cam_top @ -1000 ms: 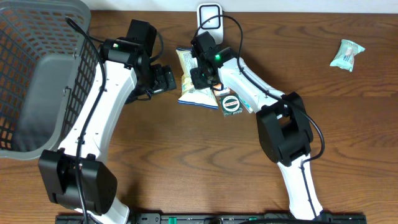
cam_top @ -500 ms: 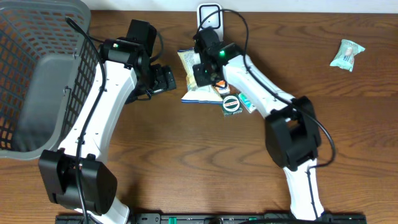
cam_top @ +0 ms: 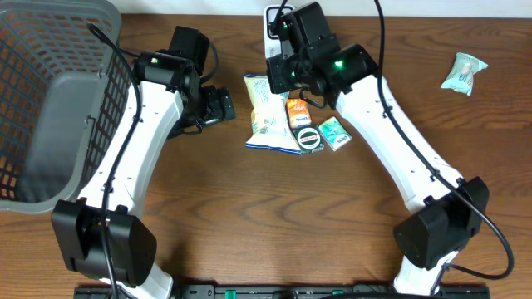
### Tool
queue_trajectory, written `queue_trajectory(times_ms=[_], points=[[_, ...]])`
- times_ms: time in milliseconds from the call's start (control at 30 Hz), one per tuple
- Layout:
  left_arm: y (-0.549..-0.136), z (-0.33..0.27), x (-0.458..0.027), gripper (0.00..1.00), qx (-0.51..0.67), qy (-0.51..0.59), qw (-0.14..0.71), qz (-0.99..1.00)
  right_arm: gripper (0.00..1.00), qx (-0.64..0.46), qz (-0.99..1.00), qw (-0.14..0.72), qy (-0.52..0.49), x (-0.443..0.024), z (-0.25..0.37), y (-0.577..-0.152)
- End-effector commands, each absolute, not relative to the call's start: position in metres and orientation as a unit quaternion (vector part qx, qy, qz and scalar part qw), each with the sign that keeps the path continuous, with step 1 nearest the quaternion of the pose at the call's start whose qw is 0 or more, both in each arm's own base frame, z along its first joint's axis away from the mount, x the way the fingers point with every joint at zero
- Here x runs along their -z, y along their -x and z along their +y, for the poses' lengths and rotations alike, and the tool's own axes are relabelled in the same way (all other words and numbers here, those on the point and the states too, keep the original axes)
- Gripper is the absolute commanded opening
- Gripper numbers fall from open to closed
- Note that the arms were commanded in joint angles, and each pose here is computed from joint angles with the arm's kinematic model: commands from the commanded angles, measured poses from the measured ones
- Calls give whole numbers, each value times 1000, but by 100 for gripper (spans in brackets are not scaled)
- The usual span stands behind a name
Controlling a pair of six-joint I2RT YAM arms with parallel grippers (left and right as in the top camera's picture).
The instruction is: Scan the item barcode
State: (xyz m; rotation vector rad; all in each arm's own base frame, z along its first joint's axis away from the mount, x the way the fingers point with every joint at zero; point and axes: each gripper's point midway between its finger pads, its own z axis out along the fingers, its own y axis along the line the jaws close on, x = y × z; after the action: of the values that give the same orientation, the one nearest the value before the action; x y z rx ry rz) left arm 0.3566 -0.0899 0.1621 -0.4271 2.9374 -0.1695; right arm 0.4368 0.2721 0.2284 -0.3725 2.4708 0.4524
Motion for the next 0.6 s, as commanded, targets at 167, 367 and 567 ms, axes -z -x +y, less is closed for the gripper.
queue_trajectory(times_ms=[167,367,567], points=[[-355,-88,-159,100,54,151,79,984,1,-170,927,312,118,-250,249,-441],[-355,-88,-159,100,54,151,79,984,1,-159,929,317,106,-251,227,-451],[-355,-88,-159,100,54,151,79,984,1,-147,929,333,72,-266,186,-459]])
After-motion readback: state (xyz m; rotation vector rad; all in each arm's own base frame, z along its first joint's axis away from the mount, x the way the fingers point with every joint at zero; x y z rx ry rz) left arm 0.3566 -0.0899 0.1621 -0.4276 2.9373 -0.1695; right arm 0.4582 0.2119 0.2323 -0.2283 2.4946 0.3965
